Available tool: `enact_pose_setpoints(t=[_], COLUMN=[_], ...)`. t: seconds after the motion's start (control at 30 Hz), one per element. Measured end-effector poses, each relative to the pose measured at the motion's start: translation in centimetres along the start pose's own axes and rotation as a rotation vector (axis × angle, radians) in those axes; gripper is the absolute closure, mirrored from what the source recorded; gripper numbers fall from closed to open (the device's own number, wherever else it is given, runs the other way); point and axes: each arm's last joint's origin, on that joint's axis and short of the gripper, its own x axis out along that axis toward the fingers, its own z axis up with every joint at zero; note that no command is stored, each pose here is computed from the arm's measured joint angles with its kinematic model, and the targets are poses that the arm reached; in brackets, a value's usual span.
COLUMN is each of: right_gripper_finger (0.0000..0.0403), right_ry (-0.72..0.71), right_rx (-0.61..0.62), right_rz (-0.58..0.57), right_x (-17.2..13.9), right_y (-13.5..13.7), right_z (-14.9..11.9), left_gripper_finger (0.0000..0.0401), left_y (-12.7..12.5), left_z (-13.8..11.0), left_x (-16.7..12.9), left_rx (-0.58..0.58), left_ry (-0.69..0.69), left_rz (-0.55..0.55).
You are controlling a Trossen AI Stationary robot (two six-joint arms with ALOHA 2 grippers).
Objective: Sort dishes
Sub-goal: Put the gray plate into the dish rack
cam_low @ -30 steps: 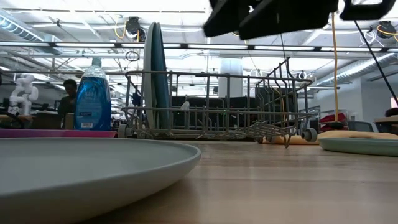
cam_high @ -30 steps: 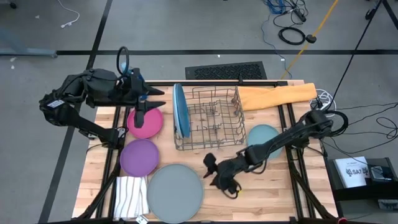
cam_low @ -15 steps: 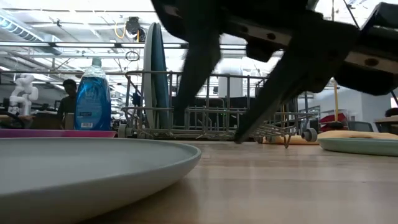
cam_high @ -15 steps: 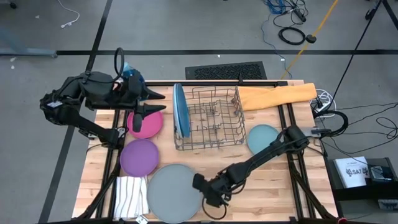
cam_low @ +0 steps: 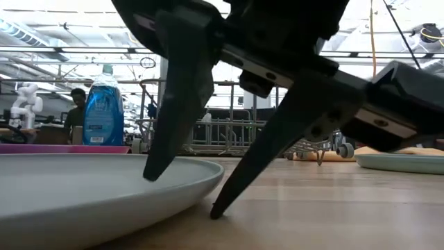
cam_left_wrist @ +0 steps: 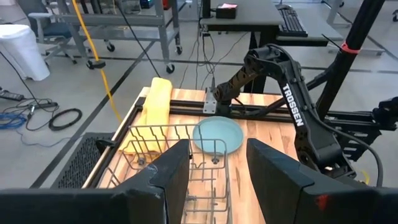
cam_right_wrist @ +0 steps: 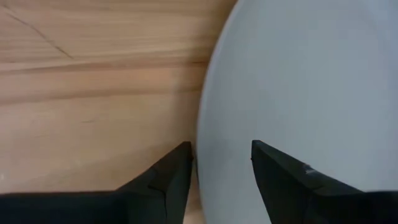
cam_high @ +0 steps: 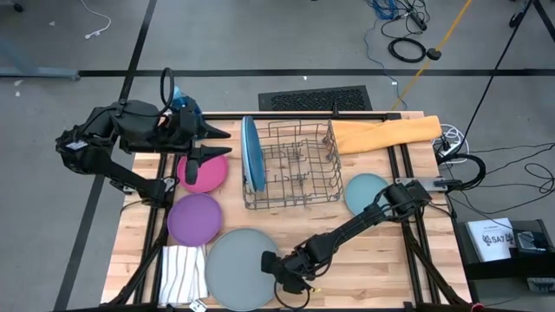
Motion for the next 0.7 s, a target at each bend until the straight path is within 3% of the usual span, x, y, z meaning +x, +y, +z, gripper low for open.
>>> enact_pose_setpoints(t=[0.23,0.53,0.7], right_gripper_finger=[0.0278,0.0387,0.0397], right_ry=[0.004,0.003,0.029], right_rx=[0.025,0.092,0.128], right_rz=[0.009,0.006,-0.013], right_x=[0.12,0.45,0.53], right_y=[0.12,0.46,0.81], right_z=[-0.07,0.22,0.63], left_gripper_finger=[0.0239,0.0239,0.0239], left_y=[0.0,0.0,-0.01], left_z=[0.0,0.03,0.04], left_x=[0.0,0.0,0.0], left_rx=[0.0,-0.002,-0.002], left_ry=[0.0,-0.003,-0.004], left_rz=[0.0,-0.001,-0.001])
